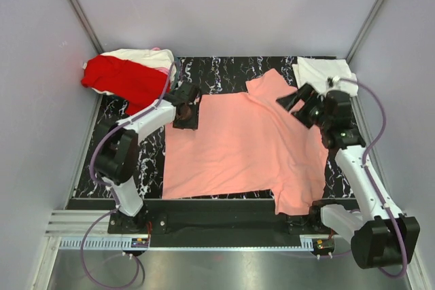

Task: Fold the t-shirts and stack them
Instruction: Flatten the tshirt out

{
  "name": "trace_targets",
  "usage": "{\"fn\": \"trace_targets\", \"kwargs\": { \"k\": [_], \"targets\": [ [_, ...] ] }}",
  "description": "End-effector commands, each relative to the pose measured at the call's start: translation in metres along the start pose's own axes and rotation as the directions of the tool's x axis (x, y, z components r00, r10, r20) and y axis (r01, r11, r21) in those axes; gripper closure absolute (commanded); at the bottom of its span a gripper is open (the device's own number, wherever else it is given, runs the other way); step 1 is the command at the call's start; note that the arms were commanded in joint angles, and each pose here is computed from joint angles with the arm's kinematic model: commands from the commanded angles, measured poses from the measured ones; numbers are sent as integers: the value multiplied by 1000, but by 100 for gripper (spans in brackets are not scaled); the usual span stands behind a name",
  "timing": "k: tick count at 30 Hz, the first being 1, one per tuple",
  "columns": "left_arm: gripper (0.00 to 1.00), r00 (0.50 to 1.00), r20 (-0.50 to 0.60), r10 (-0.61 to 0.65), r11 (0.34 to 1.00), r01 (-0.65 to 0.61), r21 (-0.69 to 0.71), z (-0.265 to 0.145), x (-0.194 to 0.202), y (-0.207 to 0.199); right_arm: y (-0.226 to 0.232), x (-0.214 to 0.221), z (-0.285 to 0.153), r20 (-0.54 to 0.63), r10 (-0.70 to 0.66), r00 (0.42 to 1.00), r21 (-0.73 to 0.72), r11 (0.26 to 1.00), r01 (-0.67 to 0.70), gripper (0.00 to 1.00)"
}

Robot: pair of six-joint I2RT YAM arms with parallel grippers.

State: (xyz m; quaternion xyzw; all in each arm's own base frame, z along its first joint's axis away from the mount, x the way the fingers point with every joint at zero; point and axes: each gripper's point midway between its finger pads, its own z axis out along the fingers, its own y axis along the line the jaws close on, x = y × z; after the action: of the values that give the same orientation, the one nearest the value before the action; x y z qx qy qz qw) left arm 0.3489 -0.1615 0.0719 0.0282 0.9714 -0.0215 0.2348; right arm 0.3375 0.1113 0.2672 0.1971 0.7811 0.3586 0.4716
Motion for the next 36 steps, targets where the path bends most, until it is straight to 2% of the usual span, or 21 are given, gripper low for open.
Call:
{"fn": "trace_targets", "kwargs": {
  "k": [1,5,7,11,16,26,30,31,33,34,36],
  "targets": [
    [50,998,51,33,999,-32,-25,13,-30,-11,-43,41,-17,-80,-14,997,109,994,23,0],
    [50,996,51,69,996,-66,-54,29,-42,-25,-62,81,-27,-145,10,989,75,997,1,0],
    [48,995,43,86,994,-83,-67,37,-43,-29,-60,88,-32,-137,15,990,27,1000,-11,0],
    [47,994,51,98,989,-91,-120,42,-57,-29,-82,119,-35,-157,61,986,21,998,-58,0],
    [48,993,13,120,974,-115,-195,57,-52,-18,-98,136,-36,-165,70,984,27,997,-66,0],
    [56,993,-6,119,967,-118,-224,66,-47,-13,-109,147,-27,-199,101,975,51,994,-93,0],
    [65,992,3,123,966,-119,-231,64,-51,-11,-107,142,-24,-183,93,979,33,996,-88,0],
    [73,992,0,127,964,-123,-235,65,-51,-10,-106,143,-24,-186,91,978,31,996,-86,0],
    [82,992,-2,129,963,-126,-238,65,-53,-8,-108,144,-23,-189,94,977,38,995,-88,0],
    [94,992,-1,124,962,-120,-245,65,-55,-5,-108,144,-23,-188,97,977,40,995,-91,0],
    [100,992,-5,124,961,-121,-250,63,-56,-2,-110,144,-22,-191,99,977,46,995,-92,0]
  ]
}}
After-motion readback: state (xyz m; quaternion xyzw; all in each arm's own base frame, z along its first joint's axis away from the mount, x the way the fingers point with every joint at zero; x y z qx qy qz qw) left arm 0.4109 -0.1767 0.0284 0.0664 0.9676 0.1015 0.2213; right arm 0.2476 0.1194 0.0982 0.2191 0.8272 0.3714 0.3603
